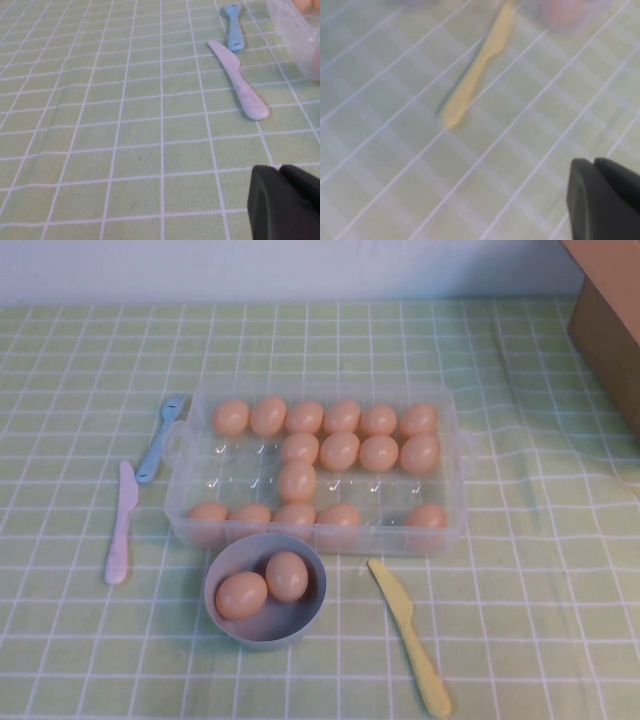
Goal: Take an egg out of the egg box
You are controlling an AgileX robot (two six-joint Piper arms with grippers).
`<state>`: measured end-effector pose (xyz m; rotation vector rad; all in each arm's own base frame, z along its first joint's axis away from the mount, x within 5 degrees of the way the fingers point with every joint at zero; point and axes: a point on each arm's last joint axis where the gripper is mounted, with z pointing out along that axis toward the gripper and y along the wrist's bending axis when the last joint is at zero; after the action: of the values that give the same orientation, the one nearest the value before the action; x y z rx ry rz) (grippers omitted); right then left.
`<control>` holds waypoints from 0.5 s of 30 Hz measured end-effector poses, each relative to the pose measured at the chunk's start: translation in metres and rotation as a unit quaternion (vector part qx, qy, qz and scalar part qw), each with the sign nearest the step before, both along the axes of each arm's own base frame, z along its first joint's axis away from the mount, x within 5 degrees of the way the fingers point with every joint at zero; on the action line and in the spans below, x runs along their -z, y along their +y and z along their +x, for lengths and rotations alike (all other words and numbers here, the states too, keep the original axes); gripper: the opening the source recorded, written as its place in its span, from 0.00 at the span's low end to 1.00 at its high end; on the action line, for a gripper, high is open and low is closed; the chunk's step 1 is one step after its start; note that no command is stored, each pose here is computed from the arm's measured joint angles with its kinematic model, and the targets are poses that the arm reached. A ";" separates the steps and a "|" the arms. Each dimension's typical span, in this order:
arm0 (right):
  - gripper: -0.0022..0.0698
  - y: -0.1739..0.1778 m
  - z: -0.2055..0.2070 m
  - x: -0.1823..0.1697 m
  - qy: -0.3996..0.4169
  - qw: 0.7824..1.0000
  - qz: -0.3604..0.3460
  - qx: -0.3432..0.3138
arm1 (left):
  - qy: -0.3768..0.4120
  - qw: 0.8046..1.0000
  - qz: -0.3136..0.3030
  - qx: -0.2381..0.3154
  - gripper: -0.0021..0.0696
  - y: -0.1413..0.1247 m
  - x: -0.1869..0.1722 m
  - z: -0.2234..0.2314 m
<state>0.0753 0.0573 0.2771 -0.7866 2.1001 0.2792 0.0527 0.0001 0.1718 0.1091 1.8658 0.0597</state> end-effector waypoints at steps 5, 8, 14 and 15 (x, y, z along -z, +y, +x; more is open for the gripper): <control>0.01 -0.024 0.002 0.040 -0.115 0.985 0.074 0.108 | 0.000 1.000 0.000 -0.001 0.02 0.000 0.000 0.000; 0.01 -0.036 -0.002 0.058 -0.171 0.965 0.104 0.167 | 0.000 1.000 0.001 -0.005 0.02 0.001 0.000 0.000; 0.01 -0.048 -0.010 0.079 -0.225 0.933 0.142 0.241 | 0.000 1.000 0.001 -0.005 0.02 0.001 0.000 0.000; 0.01 -0.048 -0.011 0.080 -0.230 0.931 0.146 0.245 | 0.000 1.000 0.001 -0.005 0.02 0.001 0.000 0.000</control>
<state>0.0639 0.0088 0.1975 -0.1141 1.6831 0.1116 0.0527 0.0006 0.1718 0.1010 1.8664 0.0681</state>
